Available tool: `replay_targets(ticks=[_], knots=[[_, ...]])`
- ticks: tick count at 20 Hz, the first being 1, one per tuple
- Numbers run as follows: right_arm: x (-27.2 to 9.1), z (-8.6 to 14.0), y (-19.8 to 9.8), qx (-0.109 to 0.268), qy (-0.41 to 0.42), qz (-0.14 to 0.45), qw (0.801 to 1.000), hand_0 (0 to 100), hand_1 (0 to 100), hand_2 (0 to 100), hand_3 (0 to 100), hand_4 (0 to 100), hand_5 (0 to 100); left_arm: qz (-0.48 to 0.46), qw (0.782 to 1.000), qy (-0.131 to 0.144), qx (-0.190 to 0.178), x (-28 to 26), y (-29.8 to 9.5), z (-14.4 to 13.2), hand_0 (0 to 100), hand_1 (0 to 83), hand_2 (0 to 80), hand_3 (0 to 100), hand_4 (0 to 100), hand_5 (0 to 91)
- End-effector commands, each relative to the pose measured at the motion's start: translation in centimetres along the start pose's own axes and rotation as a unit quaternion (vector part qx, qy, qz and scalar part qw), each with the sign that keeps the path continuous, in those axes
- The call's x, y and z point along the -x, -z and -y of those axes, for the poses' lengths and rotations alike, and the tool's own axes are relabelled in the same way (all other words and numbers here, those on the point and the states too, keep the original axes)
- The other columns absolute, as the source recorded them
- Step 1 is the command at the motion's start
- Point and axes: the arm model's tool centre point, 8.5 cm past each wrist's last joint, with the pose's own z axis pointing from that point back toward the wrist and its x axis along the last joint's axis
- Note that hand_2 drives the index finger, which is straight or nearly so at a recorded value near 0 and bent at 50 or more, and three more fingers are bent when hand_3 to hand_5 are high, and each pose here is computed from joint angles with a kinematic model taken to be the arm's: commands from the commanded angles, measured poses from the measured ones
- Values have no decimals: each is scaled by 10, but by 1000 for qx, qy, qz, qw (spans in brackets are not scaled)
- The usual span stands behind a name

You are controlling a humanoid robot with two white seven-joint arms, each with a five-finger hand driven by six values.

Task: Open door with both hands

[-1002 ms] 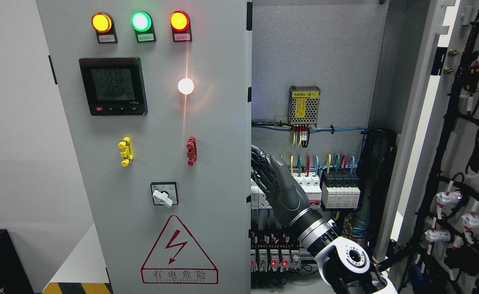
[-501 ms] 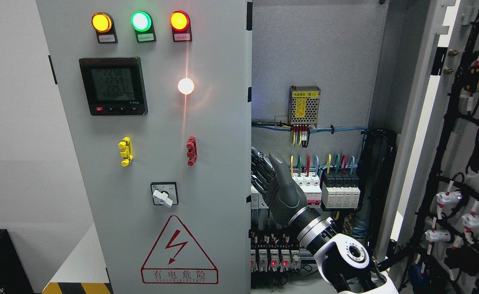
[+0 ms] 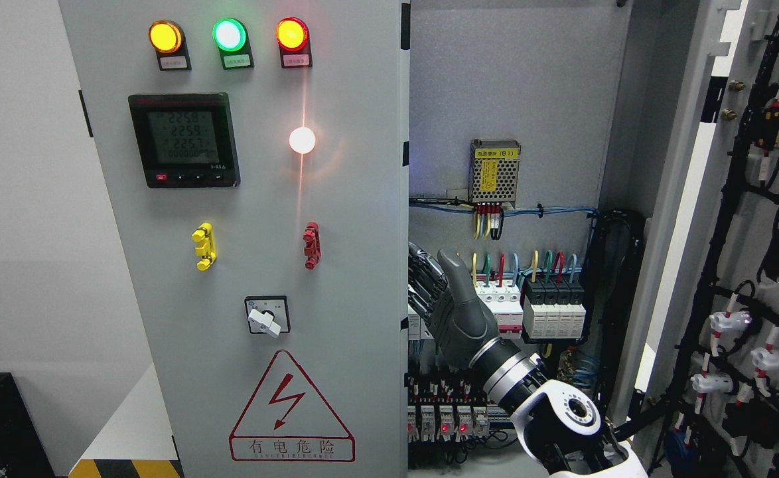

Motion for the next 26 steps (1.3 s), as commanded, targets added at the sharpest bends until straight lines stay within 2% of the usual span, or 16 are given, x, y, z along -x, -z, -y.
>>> replay_targets(ticks=[1, 4, 8, 19, 23, 26], knots=[[-2, 22, -11, 19, -8, -7, 1000, 191, 0, 0, 0, 0, 0, -5, 1000, -1, 6, 14, -1, 6, 0, 0, 0, 0, 0, 0], [0, 24, -10, 17, -6, -10, 1000, 191, 0, 0, 0, 0, 0, -4, 1000, -1, 7, 12, -1, 6, 0, 0, 0, 0, 0, 0], [0, 18, -10, -17, -5, -14, 1000, 191, 0, 0, 0, 0, 0, -2, 1000, -1, 8, 11, -1, 7, 0, 0, 0, 0, 0, 0], [-5, 17, -5, -34, -5, -16, 999, 191, 0, 0, 0, 0, 0, -4, 1000, -1, 7, 12, -1, 6, 0, 0, 0, 0, 0, 0], [-5, 12, -6, -60, -4, -20, 998, 191, 0, 0, 0, 0, 0, -5, 1000, -1, 7, 13, -1, 6, 0, 0, 0, 0, 0, 0], [-2, 13, -6, -62, 0, -26, 998, 191, 0, 0, 0, 0, 0, -6, 1000, 0, 6, 14, -1, 5, 0, 0, 0, 0, 0, 0]])
